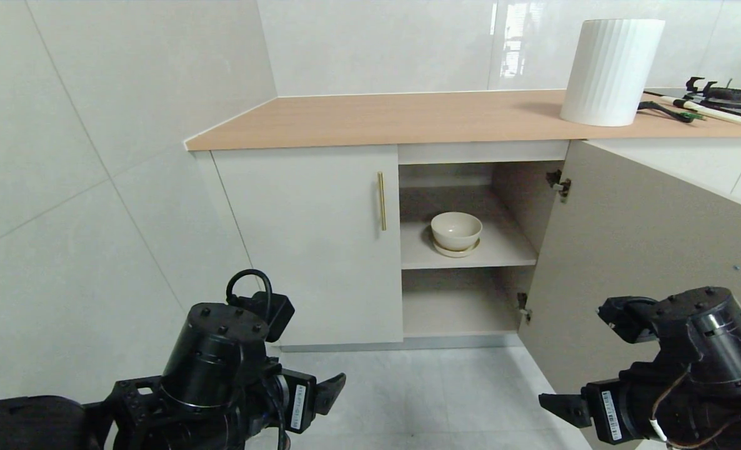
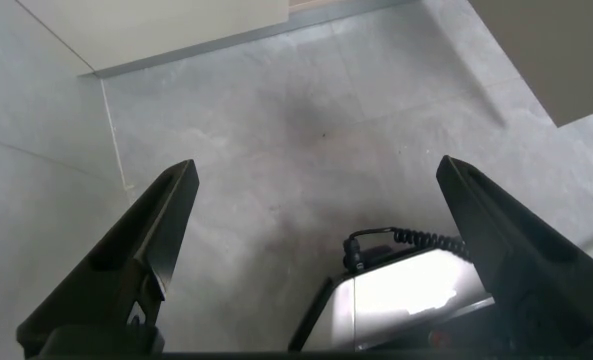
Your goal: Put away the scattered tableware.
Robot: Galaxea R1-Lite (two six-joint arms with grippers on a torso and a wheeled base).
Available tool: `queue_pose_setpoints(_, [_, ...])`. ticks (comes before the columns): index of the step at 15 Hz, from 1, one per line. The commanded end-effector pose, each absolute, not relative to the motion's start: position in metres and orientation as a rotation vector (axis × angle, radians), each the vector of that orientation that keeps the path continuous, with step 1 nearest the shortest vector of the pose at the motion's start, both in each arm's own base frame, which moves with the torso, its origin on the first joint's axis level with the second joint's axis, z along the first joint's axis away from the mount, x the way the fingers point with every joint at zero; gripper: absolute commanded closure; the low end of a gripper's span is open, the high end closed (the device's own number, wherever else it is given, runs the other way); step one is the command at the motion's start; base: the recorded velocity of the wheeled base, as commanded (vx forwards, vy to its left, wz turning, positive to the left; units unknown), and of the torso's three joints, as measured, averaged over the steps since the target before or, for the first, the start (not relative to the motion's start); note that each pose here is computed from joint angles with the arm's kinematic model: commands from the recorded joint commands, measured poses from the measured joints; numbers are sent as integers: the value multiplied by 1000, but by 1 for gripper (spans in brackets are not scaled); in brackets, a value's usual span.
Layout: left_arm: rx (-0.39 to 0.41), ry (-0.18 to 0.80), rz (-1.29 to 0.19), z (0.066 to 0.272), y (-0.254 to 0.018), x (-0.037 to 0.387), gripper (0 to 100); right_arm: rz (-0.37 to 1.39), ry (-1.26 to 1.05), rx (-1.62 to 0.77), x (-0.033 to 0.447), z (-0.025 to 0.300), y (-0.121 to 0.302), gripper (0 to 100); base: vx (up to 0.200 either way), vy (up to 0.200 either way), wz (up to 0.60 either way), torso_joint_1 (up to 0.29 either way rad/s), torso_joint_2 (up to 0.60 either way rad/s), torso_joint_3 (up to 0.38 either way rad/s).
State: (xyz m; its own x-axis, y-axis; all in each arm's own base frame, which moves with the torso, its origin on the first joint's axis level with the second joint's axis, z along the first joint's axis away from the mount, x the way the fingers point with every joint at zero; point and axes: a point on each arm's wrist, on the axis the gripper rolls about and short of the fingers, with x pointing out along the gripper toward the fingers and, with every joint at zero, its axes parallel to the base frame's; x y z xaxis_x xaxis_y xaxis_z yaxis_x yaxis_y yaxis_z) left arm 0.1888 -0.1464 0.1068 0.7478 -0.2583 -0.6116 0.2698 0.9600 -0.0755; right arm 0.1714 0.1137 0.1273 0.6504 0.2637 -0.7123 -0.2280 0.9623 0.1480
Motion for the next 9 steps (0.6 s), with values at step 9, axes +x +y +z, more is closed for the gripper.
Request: queue_pose_setpoints(9, [36, 687, -299, 101, -148, 186, 0, 240, 965, -28, 154, 118, 102, 0, 0, -200, 0, 6, 0, 2])
